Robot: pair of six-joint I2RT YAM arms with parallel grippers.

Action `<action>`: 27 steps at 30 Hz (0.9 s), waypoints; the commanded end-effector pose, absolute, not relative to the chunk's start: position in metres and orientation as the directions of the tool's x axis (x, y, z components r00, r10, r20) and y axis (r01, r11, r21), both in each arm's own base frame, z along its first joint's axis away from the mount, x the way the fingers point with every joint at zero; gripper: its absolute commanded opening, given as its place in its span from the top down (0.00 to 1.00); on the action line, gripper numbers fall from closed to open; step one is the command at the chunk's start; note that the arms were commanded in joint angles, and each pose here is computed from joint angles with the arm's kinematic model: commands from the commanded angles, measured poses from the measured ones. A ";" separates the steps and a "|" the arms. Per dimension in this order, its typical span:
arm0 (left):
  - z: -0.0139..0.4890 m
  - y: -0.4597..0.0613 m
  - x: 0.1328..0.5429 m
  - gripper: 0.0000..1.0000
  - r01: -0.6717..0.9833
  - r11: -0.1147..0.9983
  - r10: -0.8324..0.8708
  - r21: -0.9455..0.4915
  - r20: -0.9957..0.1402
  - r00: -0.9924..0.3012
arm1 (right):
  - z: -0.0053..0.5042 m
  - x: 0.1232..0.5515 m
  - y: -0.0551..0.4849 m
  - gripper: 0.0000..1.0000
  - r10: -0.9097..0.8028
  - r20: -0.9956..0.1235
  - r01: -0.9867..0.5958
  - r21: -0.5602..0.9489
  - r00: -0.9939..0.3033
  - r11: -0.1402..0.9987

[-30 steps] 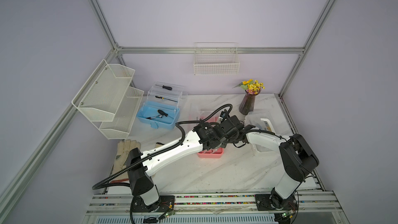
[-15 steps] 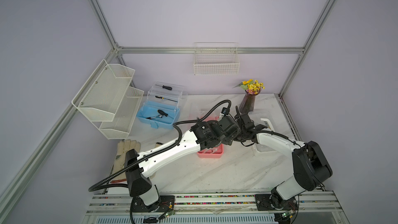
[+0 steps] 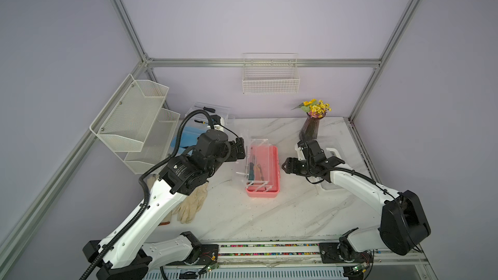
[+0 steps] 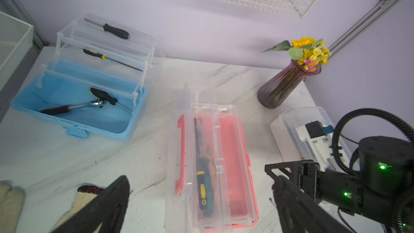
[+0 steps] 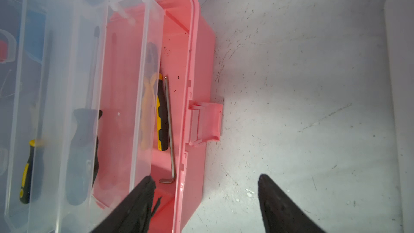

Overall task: Close toolboxes
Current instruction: Close the toolbox lid.

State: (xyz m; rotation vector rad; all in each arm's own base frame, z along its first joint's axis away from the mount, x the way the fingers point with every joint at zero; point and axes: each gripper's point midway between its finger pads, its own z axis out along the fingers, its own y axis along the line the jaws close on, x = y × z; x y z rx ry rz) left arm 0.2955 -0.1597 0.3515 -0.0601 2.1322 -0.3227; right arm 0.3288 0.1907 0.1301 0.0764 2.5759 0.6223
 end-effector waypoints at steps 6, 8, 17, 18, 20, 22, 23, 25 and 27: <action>0.282 -0.199 0.323 0.00 0.134 0.956 -0.102 -0.262 -0.723 -0.683 | 0.136 0.320 0.186 0.23 0.166 -0.429 -0.046 0.442 -0.888 0.896; 0.272 -0.203 0.329 0.00 0.133 0.956 -0.094 -0.260 -0.706 -0.701 | 0.137 0.320 0.185 0.23 0.166 -0.431 -0.046 0.441 -0.887 0.896; 0.251 -0.250 0.334 0.00 0.229 0.904 -0.054 -0.361 -0.628 -0.776 | 0.137 0.319 0.182 0.23 0.166 -0.442 -0.046 0.430 -0.882 0.902; 0.252 -0.253 0.333 0.00 0.232 0.902 -0.056 -0.365 -0.631 -0.774 | 0.137 0.319 0.182 0.23 0.168 -0.440 -0.043 0.430 -0.882 0.902; 0.256 -0.258 0.332 0.00 0.243 0.900 -0.050 -0.362 -0.639 -0.767 | 0.135 0.320 0.180 0.24 0.173 -0.433 -0.039 0.438 -0.885 0.898; 0.261 -0.261 0.332 0.00 0.256 0.907 -0.034 -0.333 -0.665 -0.746 | 0.128 0.323 0.175 0.24 0.190 -0.403 -0.021 0.464 -0.895 0.886; 0.263 -0.265 0.332 0.00 0.260 0.904 -0.035 -0.339 -0.666 -0.745 | 0.126 0.326 0.173 0.24 0.207 -0.397 -0.008 0.477 -0.894 0.879; 0.263 -0.273 0.332 0.00 0.278 0.891 -0.030 -0.359 -0.657 -0.753 | 0.125 0.331 0.171 0.25 0.235 -0.393 0.003 0.508 -0.889 0.861; 0.262 -0.279 0.332 0.00 0.297 0.881 -0.018 -0.369 -0.652 -0.758 | 0.126 0.333 0.173 0.25 0.248 -0.387 0.004 0.533 -0.888 0.846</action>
